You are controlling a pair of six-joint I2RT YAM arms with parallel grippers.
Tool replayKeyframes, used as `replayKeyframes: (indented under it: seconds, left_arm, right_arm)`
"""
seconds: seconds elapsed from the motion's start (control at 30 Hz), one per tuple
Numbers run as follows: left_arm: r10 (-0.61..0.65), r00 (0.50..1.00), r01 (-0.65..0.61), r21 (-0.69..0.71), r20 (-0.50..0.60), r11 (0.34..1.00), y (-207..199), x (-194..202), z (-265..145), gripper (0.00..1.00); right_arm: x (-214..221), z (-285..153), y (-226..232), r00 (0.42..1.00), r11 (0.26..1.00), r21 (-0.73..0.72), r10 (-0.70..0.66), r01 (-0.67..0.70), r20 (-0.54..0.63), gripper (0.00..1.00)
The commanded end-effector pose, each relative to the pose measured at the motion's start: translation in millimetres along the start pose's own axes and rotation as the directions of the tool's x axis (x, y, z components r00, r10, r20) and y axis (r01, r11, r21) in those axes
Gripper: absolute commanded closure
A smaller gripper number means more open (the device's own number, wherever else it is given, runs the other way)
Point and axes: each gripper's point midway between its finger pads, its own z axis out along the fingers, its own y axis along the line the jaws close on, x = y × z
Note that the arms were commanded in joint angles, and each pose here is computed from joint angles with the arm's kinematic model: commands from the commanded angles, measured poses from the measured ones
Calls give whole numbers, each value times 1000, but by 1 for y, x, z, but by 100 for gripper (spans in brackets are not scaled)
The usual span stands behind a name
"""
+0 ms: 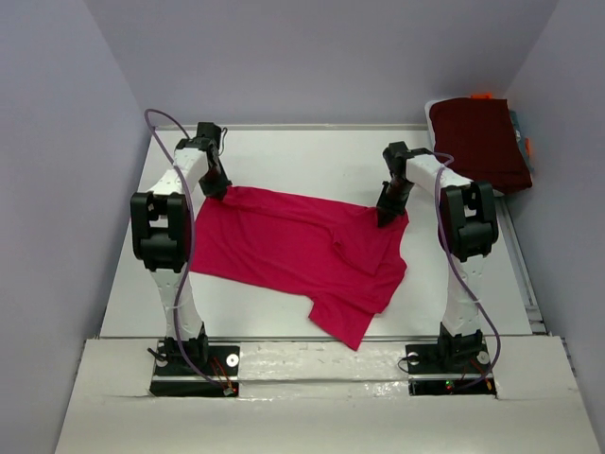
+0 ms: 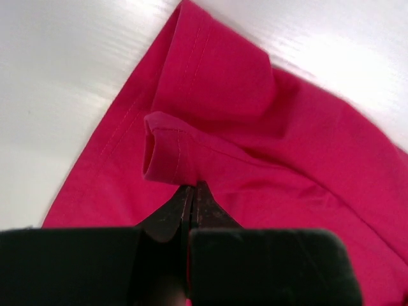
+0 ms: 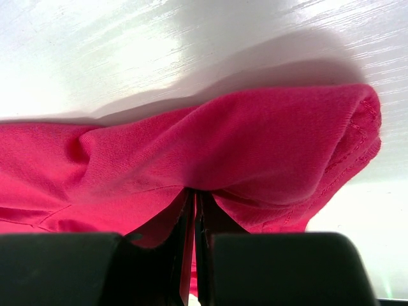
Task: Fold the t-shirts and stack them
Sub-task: Fold the flattened tshirt in 1/3 of the way
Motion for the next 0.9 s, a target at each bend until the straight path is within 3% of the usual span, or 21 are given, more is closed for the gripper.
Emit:
replayKeyframes:
  seconds: [0.0,0.3,0.6,0.7,0.73,0.8,0.83,0.87]
  left_arm:
    - [0,1000,0,2,-30,1000,5,20,-14,94]
    - [-24,996,22,-20,-85,1000,18,51,-11,94]
    - [-48,997,45,-52,-65,998,25,54,-8,92]
    - [-51,998,49,-49,-45,998,24,49,-7,71]
    - [-52,998,50,-52,-35,997,24,46,-7,53]
    - [-52,999,52,-53,-15,997,23,40,-8,31]
    - [-52,999,52,-57,-11,997,24,39,-9,31]
    - [-52,999,52,-59,-1,997,23,36,-10,21]
  right_arm:
    - [1,23,-9,1000,999,47,-10,12,-27,90]
    - [5,28,-11,999,999,49,-6,8,-38,90]
    - [7,31,-12,999,999,47,-10,12,-48,90]
    - [8,31,-12,999,999,45,-15,17,-47,90]
    - [8,31,-13,999,999,47,-14,17,-49,90]
    - [9,31,-13,999,999,48,-16,18,-49,90]
    - [9,31,-13,999,999,48,-17,20,-49,90]
    - [9,32,-14,999,999,49,-19,21,-50,90]
